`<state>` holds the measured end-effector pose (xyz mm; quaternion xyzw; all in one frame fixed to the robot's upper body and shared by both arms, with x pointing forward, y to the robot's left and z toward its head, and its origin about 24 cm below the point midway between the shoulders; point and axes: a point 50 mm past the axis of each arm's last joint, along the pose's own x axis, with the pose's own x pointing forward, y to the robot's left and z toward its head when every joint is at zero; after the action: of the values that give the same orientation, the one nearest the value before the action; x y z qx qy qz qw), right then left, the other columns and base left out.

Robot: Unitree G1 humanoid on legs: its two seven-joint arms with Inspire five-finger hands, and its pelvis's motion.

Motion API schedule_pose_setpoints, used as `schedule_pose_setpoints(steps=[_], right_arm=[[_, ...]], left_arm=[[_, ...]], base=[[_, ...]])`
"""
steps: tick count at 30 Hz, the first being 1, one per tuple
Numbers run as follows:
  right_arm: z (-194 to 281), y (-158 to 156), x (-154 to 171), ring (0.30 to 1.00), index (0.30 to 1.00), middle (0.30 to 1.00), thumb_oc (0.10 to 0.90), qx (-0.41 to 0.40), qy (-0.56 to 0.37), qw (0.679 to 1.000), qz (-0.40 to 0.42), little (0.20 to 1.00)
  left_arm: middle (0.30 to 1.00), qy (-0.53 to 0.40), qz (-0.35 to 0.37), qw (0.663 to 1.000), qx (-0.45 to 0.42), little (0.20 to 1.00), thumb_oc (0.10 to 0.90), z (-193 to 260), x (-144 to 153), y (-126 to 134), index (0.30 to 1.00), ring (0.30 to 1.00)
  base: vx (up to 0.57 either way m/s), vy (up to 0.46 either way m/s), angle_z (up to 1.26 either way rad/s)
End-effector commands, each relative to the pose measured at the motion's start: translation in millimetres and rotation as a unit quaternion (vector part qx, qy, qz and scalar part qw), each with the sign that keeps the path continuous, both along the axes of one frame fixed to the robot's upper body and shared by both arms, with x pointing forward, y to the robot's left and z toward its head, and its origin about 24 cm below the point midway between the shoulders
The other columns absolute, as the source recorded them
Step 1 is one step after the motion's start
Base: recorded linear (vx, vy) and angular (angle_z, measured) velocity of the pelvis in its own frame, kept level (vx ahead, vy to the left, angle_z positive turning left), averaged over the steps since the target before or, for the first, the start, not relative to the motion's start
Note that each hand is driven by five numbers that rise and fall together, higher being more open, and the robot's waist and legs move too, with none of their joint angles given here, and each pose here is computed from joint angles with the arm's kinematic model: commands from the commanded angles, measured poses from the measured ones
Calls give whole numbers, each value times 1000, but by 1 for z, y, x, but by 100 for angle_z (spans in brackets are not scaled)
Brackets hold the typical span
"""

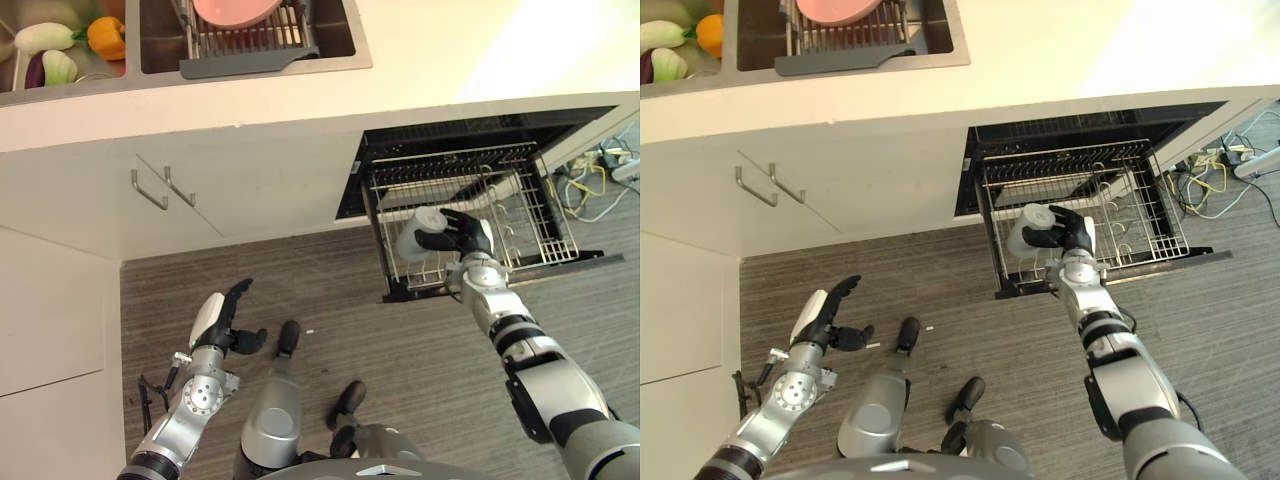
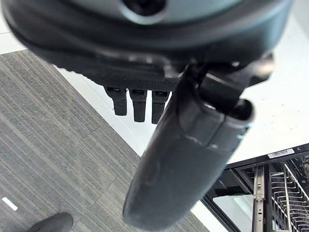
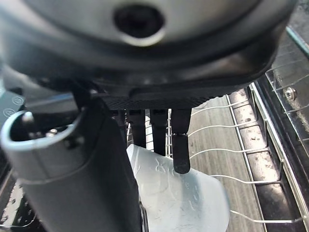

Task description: Place the dishes in the dishwasher.

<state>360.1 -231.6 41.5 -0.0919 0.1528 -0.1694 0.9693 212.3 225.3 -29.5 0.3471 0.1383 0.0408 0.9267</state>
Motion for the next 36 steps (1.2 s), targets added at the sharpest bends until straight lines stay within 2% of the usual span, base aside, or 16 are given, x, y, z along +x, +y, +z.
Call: schedule_pose_setpoints(steps=[1, 3, 8, 16, 18, 19, 21, 22, 23, 24, 27, 28, 29, 31, 32, 36], right_arm=[[52, -16, 17, 900, 900, 900, 800, -55, -84, 995, 8, 900], [68, -8, 27, 900, 900, 900, 800, -79, -97, 992, 26, 900], [72, -4, 28, 900, 900, 900, 800, -92, -100, 990, 45, 900], [79, 3, 22, 900, 900, 900, 800, -81, -139, 984, 82, 900], [92, 20, 0, 900, 900, 900, 800, -115, -217, 959, 138, 900], [88, 22, -29, 900, 900, 900, 800, -68, -262, 951, 149, 900], [88, 21, -30, 900, 900, 900, 800, -69, -261, 952, 148, 900], [85, 26, -51, 900, 900, 900, 800, -12, -296, 942, 160, 900], [85, 29, -61, 900, 900, 900, 800, 15, -315, 935, 165, 900], [94, 36, -78, 900, 900, 900, 800, 65, -363, 911, 185, 900], [100, 40, -86, 900, 900, 900, 800, 83, -386, 897, 200, 900], [109, 42, -94, 900, 900, 900, 800, 74, -409, 884, 212, 900], [117, 47, -105, 900, 900, 900, 800, 102, -436, 864, 231, 900], [119, 48, -108, 900, 900, 900, 800, 114, -444, 857, 235, 900], [128, 55, -113, 900, 900, 900, 800, 139, -472, 834, 252, 900], [158, 59, -115, 900, 900, 900, 800, 130, -531, 794, 266, 900]], left_arm=[[900, -65, -26, 997, -8, 900, 800, 22, 12, -4, 900, 900], [900, -60, -23, 998, -12, 900, 800, 20, 13, -6, 900, 900], [900, -47, -22, 999, -12, 900, 800, 15, 14, -6, 900, 900], [900, 35, -9, 999, -4, 900, 800, -17, 3, -4, 900, 900], [900, 110, 58, 991, -52, 900, 800, -49, -19, -2, 900, 900], [900, 183, 143, 965, -120, 900, 800, -80, -49, 0, 900, 900], [900, 183, 142, 965, -120, 900, 800, -80, -49, -1, 900, 900], [900, 253, 211, 930, -161, 900, 800, -105, -75, 0, 900, 900], [900, 275, 240, 914, -175, 900, 800, -112, -85, 0, 900, 900], [900, 327, 269, 890, -168, 900, 800, -125, -105, 0, 900, 900], [900, 368, 271, 878, -144, 900, 800, -131, -120, 2, 900, 900], [900, 390, 271, 870, -135, 900, 800, -134, -129, 3, 900, 900], [900, 429, 277, 849, -136, 900, 800, -138, -146, 4, 900, 900], [900, 437, 280, 843, -142, 900, 800, -140, -150, 2, 900, 900], [900, 440, 310, 823, -179, 900, 800, -142, -157, 0, 900, 900], [900, 441, 300, 829, -171, 900, 800, -141, -156, 3, 900, 900]], base=[[-21, 32, 0], [-31, 52, -4], [-19, 33, -9], [-7, 36, -1], [29, 64, -11], [33, 46, -12], [25, 29, -4], [44, 36, -6], [80, 56, -1], [32, 38, -3], [17, 21, -5], [40, -1, -10], [38, 0, -9], [0, 0, 0], [1, -39, 5], [-42, -46, 66]])
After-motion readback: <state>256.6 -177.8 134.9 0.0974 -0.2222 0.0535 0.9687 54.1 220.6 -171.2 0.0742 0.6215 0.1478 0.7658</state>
